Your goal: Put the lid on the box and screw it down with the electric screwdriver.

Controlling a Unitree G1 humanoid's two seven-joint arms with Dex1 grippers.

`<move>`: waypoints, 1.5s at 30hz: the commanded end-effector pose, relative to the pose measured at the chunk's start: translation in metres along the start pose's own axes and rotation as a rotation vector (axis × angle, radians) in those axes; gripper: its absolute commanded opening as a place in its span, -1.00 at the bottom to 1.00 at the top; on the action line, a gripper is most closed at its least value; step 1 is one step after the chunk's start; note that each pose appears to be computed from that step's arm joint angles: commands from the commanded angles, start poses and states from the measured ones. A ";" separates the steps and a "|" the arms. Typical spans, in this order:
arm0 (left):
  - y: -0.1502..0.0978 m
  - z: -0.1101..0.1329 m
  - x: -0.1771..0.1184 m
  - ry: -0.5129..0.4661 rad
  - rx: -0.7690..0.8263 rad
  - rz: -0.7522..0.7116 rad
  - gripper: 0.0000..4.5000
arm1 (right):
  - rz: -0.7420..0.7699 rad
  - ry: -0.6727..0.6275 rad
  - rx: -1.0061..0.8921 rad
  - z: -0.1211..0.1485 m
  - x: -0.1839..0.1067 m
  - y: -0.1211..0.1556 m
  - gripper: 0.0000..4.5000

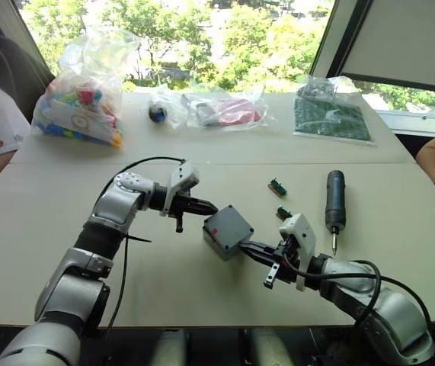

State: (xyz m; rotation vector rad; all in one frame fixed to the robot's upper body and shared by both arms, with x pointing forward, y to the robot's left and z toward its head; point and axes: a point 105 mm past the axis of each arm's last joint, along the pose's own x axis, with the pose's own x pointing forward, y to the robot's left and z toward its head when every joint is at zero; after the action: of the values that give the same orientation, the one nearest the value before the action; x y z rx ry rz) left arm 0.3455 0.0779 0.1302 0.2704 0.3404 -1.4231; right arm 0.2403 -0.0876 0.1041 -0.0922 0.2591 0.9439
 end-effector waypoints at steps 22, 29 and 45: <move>-0.010 0.003 0.005 0.004 0.038 -0.037 -0.98 | -0.035 -0.050 -0.031 0.012 -0.004 -0.008 -1.00; -0.013 0.002 0.006 0.011 0.039 -0.052 -0.98 | -0.011 -0.052 -0.024 0.012 -0.005 -0.002 -1.00; -0.007 -0.005 0.001 0.030 0.026 -0.013 -0.98 | 0.007 -0.054 -0.031 0.012 -0.001 0.000 -1.00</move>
State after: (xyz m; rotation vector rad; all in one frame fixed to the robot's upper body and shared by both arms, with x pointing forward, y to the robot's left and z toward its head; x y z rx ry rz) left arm 0.3404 0.0828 0.1235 0.3008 0.3649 -1.4163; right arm 0.2425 -0.0944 0.1015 -0.0850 0.2668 0.9261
